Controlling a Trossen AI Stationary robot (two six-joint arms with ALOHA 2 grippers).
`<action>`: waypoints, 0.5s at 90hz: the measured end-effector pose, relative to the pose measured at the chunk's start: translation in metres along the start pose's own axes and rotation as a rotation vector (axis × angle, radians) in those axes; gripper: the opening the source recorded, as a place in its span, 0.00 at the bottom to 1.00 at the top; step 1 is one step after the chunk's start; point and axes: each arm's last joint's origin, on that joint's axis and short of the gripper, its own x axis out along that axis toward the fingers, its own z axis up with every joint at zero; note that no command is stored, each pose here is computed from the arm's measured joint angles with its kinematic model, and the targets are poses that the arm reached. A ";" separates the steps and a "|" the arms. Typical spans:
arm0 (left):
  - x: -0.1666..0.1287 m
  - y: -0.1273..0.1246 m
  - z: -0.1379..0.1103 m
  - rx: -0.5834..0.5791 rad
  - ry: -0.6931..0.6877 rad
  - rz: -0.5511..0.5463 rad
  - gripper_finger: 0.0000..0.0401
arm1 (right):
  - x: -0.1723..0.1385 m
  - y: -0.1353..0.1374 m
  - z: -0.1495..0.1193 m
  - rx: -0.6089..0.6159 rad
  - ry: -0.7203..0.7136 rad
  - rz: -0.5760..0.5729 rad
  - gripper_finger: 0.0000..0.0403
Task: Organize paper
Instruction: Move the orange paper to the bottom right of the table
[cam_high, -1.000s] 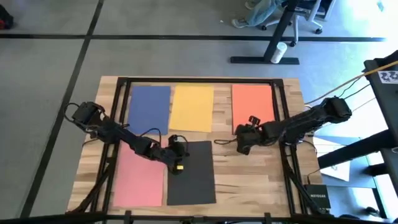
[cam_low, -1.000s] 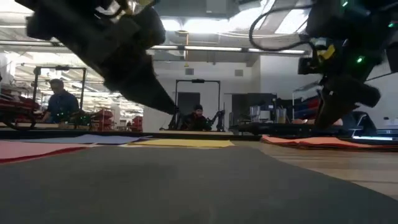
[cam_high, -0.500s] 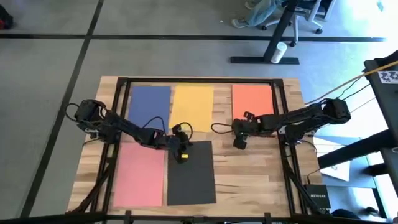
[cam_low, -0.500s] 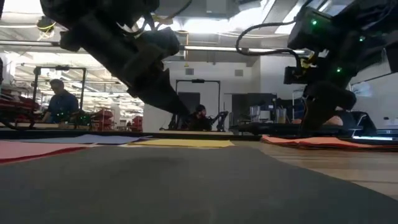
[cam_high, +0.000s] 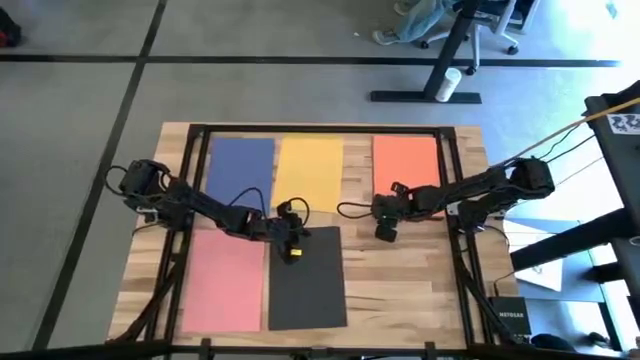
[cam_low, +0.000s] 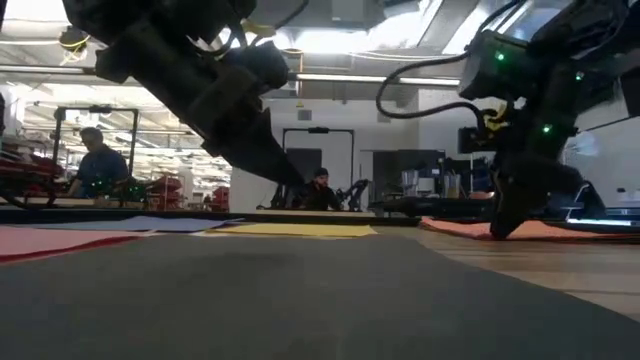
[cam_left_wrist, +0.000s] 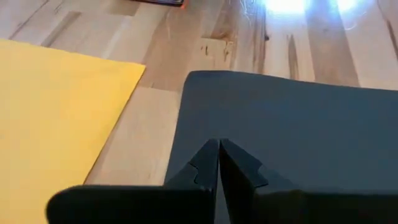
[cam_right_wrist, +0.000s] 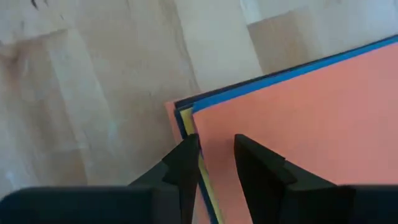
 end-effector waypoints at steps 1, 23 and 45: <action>0.000 0.000 0.000 0.000 0.000 0.000 0.00 | 0.000 0.000 0.000 0.000 -0.001 0.000 0.18; 0.000 0.001 0.000 -0.003 -0.002 0.001 0.00 | 0.000 0.000 0.001 0.009 -0.007 0.002 0.02; 0.000 0.000 0.000 -0.002 0.000 0.002 0.00 | -0.010 0.003 0.007 0.036 0.026 0.033 0.01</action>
